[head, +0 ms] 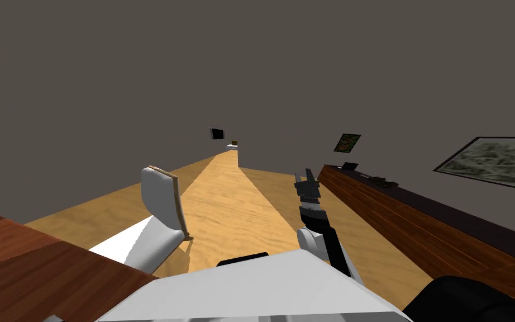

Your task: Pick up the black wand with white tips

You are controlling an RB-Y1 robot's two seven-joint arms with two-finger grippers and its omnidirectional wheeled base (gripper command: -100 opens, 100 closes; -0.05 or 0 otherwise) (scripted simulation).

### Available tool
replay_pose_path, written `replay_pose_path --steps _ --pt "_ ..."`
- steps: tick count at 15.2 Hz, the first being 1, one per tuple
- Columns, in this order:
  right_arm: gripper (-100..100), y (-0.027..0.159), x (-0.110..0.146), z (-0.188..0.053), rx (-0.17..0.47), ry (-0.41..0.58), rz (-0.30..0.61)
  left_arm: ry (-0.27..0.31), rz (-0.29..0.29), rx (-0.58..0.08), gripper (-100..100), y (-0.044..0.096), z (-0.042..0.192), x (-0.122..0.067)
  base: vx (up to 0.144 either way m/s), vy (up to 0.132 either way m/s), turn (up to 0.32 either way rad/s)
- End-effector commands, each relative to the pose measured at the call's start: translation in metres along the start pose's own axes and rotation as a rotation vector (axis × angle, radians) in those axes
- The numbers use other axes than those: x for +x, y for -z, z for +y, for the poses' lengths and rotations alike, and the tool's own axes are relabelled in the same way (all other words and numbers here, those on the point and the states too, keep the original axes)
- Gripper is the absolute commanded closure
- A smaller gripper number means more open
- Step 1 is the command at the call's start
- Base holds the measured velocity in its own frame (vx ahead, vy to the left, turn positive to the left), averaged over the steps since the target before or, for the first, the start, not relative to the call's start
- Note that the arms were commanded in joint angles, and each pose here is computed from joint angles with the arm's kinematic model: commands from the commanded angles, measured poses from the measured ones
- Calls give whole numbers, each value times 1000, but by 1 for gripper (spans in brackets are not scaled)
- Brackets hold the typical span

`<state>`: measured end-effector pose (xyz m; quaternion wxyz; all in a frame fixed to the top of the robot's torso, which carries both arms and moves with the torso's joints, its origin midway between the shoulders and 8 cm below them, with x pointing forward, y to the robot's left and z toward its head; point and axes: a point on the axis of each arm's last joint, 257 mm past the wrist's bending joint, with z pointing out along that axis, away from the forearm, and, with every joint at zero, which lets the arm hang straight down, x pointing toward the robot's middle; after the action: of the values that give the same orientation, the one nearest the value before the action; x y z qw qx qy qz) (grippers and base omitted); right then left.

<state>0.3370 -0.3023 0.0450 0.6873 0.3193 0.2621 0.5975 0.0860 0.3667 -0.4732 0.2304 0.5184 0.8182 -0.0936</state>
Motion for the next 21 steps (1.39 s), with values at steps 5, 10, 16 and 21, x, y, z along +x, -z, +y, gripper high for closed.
replay_pose_path --steps 5,10,16,21 --pt "0 0 0 0 0 0 0 -117 145 80 -100 16 -25 55 36 30 -230" --pt "0 0 0 0 0 0 0 -199 246 145 -100 33 -40 96 27 34 -179" --pt "0 0 0 0 0 0 0 -298 364 234 -100 60 -58 143 24 31 -177" --pt "0 0 0 0 0 0 0 -375 452 314 -100 86 -73 179 23 44 -199"
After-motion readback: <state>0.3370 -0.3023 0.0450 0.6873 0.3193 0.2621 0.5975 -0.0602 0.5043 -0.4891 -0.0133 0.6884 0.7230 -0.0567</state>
